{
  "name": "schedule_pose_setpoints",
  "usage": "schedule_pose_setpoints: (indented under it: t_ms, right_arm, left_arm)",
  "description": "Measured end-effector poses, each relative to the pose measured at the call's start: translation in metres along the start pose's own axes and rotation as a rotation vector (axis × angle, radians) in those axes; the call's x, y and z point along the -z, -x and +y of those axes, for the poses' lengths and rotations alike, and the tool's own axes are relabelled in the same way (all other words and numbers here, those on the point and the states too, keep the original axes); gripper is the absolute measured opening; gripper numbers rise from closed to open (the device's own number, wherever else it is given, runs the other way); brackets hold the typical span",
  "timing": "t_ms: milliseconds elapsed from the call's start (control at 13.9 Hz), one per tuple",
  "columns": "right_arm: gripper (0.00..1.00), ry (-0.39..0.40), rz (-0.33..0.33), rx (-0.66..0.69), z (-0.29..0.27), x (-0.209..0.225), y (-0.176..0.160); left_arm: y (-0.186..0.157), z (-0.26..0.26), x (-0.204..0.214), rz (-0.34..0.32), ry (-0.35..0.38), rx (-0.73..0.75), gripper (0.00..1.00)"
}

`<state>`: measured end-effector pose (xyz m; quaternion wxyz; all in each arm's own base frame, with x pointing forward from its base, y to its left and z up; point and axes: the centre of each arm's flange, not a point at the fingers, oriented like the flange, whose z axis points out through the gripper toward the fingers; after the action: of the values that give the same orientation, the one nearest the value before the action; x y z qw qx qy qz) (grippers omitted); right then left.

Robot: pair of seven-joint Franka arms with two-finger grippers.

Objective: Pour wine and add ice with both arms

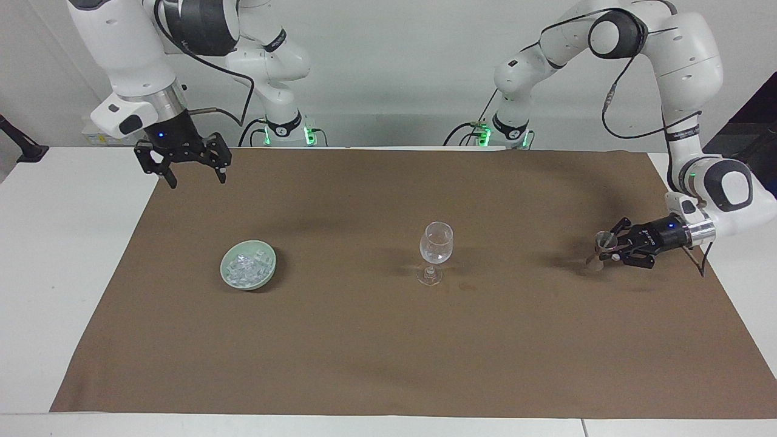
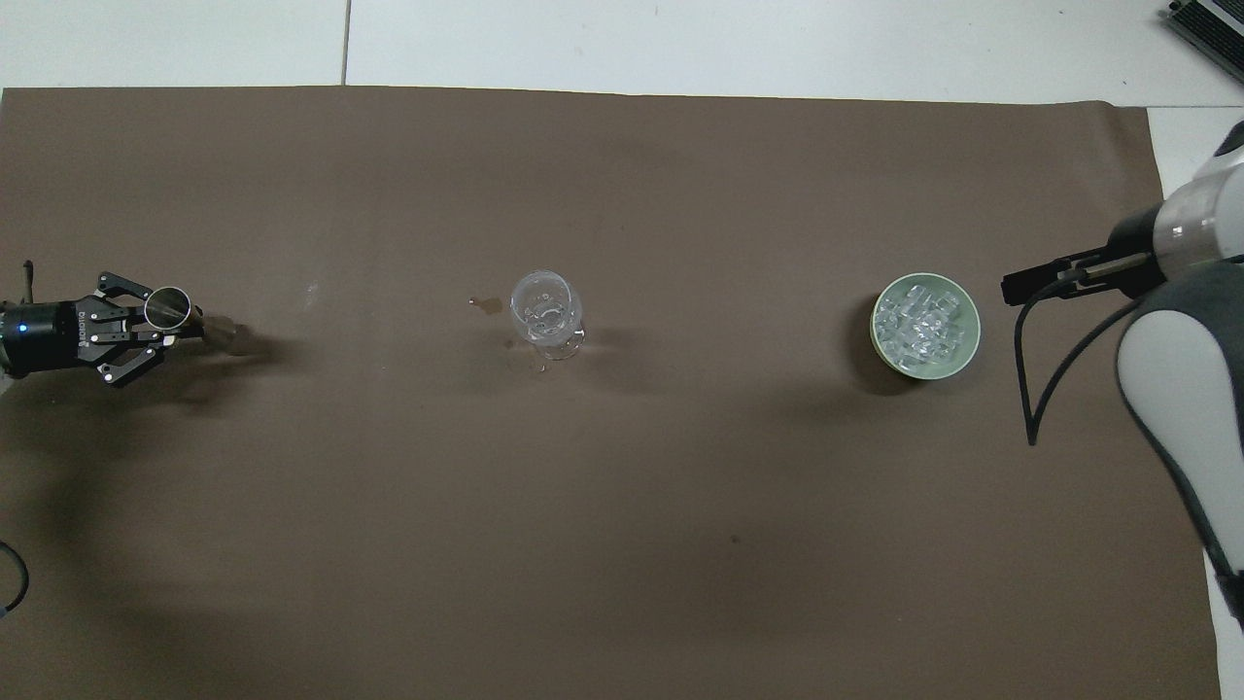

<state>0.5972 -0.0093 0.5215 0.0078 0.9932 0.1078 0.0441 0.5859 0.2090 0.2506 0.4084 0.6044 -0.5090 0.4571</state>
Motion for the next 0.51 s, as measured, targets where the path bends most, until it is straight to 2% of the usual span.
schedule_pose_setpoints:
  t_ms: [289, 505]
  right_arm:
    - [1.00, 0.003, -0.005, 0.011, -0.003, -0.053, -0.002]
    - [1.00, 0.007, 0.016, 0.030, -0.014, -0.086, 0.002]
  left_arm:
    - [0.007, 0.003, 0.016, 0.014, -0.036, 0.013, 0.22]
    - [0.029, 0.005, 0.001, 0.049, -0.022, 0.046, 0.22]
